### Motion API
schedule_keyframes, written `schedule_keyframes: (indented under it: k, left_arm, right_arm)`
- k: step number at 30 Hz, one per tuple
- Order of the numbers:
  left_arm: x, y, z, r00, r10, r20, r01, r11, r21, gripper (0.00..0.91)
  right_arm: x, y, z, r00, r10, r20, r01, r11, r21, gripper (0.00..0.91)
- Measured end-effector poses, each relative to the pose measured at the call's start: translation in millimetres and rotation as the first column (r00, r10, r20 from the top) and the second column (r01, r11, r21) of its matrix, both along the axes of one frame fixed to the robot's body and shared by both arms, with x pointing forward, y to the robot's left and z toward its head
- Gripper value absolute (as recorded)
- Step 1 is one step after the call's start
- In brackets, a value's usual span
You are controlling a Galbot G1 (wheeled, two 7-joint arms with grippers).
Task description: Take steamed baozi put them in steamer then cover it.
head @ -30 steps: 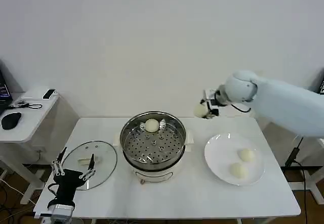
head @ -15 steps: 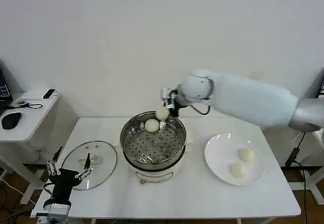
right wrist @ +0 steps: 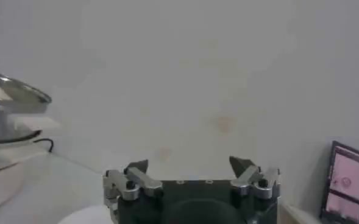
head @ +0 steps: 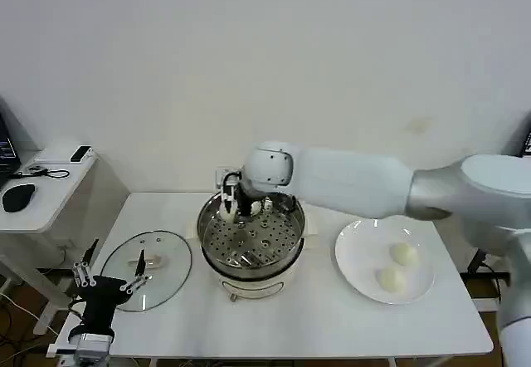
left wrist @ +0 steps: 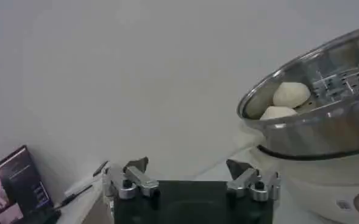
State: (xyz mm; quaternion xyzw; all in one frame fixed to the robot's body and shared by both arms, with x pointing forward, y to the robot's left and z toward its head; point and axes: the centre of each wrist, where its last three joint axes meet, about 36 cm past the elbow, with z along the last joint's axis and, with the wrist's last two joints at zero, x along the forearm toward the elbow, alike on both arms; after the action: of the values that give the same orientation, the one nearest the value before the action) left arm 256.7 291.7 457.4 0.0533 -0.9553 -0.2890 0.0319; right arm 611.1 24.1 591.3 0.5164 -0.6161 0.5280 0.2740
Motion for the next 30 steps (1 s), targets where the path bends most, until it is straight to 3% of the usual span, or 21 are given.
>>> schedule_keyframes:
  k: [17,18,19,30]
  left_arm:
    - [-0.6,-1.6,0.2,1.0,-0.005,0.001,0.005,1.0,-0.008,0.907]
    - [-0.7,-1.6,0.2,1.0,-0.005,0.001,0.005,1.0,-0.007,0.907]
    - [-0.8,-1.6,0.1,1.0,-0.005,0.0,0.005,1.0,-0.007,0.907]
    - [-1.4,-4.1,0.9,1.0,-0.01,0.001,0.01,1.0,-0.011,0.907]
  right_arm:
    - [1.6,19.1,-22.7,1.0,-0.017,-0.02,0.017,1.0,-0.023,0.685]
    - [1.6,19.0,-23.2,1.0,-0.018,-0.021,0.018,1.0,-0.023,0.766]
    - [1.9,18.7,-23.0,1.0,-0.019,-0.021,0.019,1.0,-0.023,0.907]
    - [5.2,3.8,-0.3,1.0,-0.024,-0.002,0.024,1.0,-0.011,0.907]
